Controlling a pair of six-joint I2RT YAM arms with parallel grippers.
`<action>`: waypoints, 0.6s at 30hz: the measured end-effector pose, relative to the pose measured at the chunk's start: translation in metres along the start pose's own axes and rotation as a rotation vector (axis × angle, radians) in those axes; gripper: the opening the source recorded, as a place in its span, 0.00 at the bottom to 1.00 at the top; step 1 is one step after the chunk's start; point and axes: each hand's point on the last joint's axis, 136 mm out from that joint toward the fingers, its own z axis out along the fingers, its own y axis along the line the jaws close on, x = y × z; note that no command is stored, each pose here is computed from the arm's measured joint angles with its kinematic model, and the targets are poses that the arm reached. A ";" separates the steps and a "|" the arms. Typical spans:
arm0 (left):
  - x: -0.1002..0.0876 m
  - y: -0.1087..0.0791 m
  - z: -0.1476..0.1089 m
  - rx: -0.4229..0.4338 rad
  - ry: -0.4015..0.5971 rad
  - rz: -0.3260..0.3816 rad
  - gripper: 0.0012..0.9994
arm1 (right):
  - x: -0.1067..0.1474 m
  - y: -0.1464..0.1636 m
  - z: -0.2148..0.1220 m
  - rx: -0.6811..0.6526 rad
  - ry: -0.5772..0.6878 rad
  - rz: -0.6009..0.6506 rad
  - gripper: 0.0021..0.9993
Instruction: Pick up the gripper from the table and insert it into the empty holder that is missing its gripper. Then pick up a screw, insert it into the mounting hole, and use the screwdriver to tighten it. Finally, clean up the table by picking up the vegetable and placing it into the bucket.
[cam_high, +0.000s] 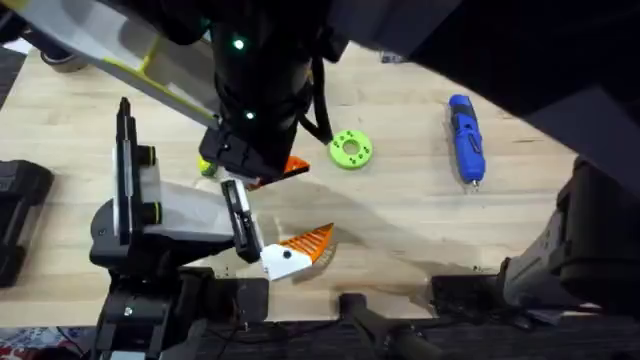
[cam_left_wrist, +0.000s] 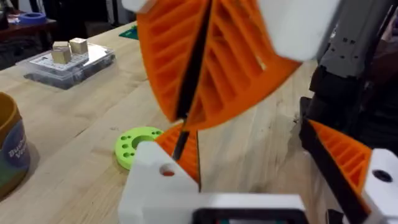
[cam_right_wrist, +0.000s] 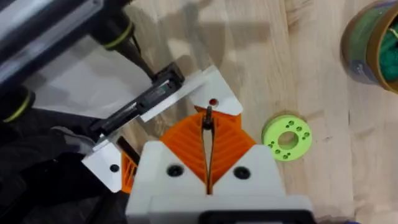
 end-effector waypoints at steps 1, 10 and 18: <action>0.000 0.000 0.000 0.000 0.000 0.000 0.99 | 0.000 0.000 0.000 0.000 0.000 -0.003 0.01; 0.000 0.000 0.000 0.000 0.000 0.000 0.99 | 0.001 0.000 0.000 -0.001 0.004 -0.051 0.01; 0.000 0.000 0.000 0.000 0.000 0.000 0.99 | 0.004 0.001 0.000 -0.004 0.017 -0.079 0.01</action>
